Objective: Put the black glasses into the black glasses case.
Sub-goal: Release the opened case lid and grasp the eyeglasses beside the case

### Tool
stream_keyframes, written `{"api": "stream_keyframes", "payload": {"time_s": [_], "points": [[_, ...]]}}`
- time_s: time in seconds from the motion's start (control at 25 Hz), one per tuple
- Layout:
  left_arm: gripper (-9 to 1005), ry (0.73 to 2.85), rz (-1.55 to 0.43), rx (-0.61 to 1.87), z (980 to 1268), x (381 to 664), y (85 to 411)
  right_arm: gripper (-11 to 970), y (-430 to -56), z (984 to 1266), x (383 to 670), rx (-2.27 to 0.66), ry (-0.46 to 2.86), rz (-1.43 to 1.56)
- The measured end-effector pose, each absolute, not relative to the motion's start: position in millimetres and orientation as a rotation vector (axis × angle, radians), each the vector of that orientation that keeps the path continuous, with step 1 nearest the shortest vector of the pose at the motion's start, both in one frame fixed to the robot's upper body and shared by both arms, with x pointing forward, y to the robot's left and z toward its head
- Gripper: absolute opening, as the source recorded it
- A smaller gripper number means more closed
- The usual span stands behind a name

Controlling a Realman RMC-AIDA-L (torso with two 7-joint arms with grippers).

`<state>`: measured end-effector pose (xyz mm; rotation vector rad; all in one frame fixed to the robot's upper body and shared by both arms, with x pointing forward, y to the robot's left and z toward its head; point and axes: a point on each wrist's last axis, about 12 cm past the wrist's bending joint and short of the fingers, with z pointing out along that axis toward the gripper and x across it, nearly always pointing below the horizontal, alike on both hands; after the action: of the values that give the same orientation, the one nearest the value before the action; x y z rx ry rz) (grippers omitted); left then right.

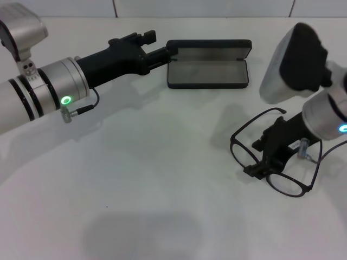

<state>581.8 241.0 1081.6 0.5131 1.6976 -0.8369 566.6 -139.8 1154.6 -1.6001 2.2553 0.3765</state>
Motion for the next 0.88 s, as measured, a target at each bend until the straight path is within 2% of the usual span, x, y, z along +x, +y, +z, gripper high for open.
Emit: {"api": "stream_keyframes", "payload": {"time_s": [0.08,0.32,0.88], "points": [[701,1.696,-0.836,0.516,1082,582,241,639,-138,1151,566,-1.618,2.262,0.363],[700,1.693,-0.836,0.513,1083,582,241,490,-133,1145,565,-1.640,2.283,0.342],[700,1.692,-0.834,0.518,1083,583,241,496,-133,1139,562,-1.664,2.303,0.302]]}}
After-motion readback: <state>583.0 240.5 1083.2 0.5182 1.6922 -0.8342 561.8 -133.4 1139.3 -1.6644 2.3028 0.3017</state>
